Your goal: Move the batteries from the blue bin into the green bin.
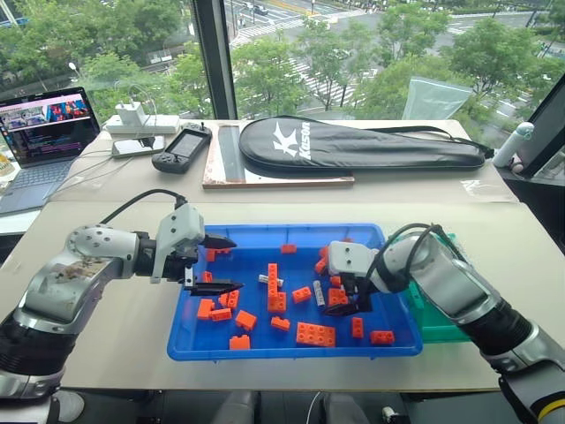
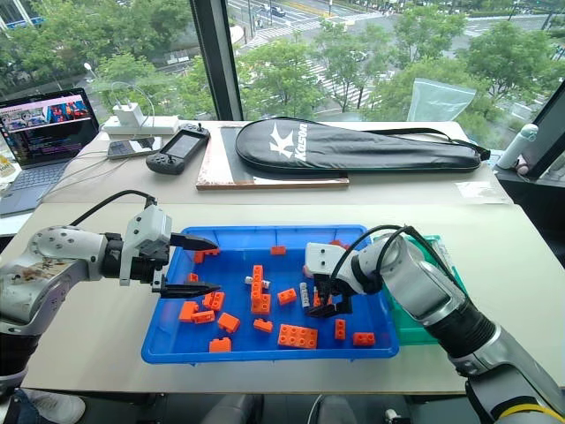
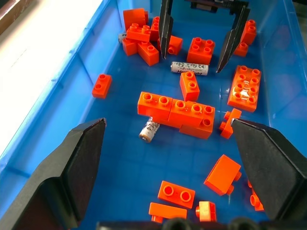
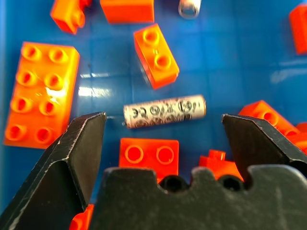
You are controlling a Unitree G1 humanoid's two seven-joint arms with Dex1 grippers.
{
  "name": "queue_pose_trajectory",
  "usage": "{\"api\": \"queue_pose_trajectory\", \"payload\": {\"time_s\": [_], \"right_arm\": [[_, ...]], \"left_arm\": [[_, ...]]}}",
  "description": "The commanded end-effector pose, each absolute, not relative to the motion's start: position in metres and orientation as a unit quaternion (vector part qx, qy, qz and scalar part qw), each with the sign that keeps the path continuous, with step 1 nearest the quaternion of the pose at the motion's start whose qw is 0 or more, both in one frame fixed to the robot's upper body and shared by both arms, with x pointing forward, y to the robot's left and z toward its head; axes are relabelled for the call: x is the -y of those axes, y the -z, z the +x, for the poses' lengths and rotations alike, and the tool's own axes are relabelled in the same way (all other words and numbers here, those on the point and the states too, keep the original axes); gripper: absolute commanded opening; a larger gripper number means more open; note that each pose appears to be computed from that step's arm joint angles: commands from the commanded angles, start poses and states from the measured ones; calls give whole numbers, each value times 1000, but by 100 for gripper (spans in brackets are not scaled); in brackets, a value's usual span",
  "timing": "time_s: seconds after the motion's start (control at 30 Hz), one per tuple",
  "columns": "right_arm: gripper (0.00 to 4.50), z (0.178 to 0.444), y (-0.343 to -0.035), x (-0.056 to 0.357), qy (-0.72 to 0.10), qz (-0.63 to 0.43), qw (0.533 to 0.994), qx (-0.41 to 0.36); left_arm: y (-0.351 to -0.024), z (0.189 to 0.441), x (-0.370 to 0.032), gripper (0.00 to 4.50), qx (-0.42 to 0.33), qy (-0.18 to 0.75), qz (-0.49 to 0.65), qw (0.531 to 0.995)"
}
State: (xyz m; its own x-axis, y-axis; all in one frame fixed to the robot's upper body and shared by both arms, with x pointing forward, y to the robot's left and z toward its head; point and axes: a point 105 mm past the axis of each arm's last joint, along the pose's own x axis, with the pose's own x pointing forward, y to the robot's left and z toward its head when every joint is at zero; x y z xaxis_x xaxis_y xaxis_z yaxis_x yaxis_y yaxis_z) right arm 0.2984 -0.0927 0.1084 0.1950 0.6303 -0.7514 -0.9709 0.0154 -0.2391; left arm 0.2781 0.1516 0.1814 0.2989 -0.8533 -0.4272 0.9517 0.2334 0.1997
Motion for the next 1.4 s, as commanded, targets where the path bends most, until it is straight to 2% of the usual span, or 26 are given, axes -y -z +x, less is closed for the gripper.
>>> {"api": "queue_pose_trajectory", "payload": {"time_s": [0.03, 0.2, 0.3, 0.43, 0.6, 0.93, 0.97, 1.07, 1.2, 1.3, 1.4], "right_arm": [[449, 305, -117, 89, -584, -390, 679, -213], [449, 305, -115, 85, -589, -391, 675, -211], [376, 305, -116, 84, -590, -393, 674, -208], [253, 305, -120, 81, -592, -397, 673, -199], [253, 306, -138, 77, -592, -399, 679, -170], [253, 294, -209, 90, -591, -338, 723, -122], [253, 294, -216, 99, -579, -335, 733, -124], [253, 303, -232, 170, -472, -365, 782, -181], [253, 289, -230, 227, -411, -379, 789, -256], [253, 278, -224, 252, -383, -384, 785, -298], [253, 273, -215, 254, -390, -396, 772, -307]], "left_arm": [[-188, 279, -150, 450, -99, 581, 227, 776], [-187, 277, -148, 450, -96, 583, 225, 775], [-187, 277, -148, 450, -96, 582, 225, 776], [-187, 277, -148, 450, -96, 582, 225, 776], [-186, 278, -147, 450, -95, 582, 224, 776], [-187, 280, -143, 450, -91, 590, 222, 771], [-188, 281, -141, 450, -89, 593, 220, 769], [-191, 284, -132, 450, -75, 608, 208, 763], [-196, 289, -123, 450, -57, 620, 189, 760], [-199, 290, -116, 450, -49, 634, 181, 750], [-202, 292, -113, 450, -44, 639, 179, 747]]}}
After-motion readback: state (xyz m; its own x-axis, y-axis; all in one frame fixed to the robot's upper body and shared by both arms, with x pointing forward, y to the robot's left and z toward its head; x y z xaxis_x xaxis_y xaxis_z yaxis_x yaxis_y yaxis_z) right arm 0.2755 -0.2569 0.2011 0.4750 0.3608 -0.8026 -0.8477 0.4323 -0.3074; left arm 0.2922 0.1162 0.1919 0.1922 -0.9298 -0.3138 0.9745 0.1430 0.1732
